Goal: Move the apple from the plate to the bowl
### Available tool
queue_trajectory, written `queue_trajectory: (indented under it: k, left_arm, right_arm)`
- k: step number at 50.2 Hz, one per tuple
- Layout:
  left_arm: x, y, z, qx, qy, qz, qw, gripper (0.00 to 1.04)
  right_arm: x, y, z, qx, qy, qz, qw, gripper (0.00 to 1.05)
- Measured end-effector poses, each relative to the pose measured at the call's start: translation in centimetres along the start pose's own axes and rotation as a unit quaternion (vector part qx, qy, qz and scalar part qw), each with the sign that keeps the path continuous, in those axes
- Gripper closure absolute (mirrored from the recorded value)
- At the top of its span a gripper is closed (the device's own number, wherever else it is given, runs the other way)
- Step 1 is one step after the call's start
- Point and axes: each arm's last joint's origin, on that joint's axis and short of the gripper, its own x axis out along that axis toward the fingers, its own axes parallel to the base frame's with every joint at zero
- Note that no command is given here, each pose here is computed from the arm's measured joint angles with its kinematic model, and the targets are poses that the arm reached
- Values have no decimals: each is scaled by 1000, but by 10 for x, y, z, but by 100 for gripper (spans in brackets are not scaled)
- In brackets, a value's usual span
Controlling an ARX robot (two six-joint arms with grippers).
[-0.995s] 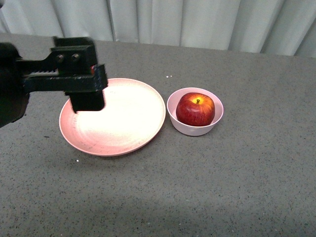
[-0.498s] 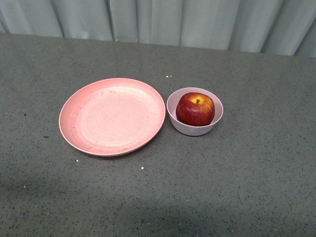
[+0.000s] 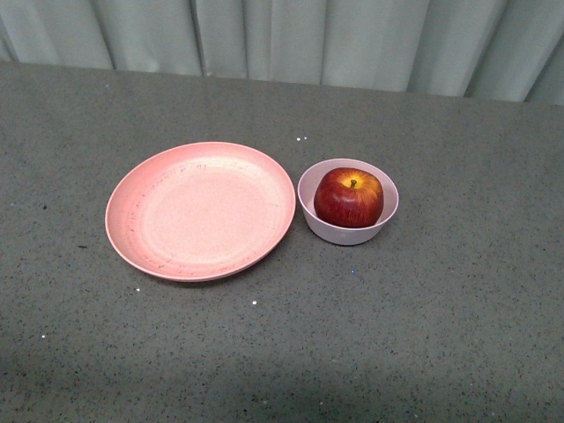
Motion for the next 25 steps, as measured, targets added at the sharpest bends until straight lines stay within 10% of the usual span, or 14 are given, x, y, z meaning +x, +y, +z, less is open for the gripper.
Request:
queue_trajectory:
  k: [25]
  left_arm:
    - [-20, 2, 5, 0, -7, 7, 1000, 101]
  right_arm:
    - [0, 0, 0, 0, 0, 0, 1000, 9]
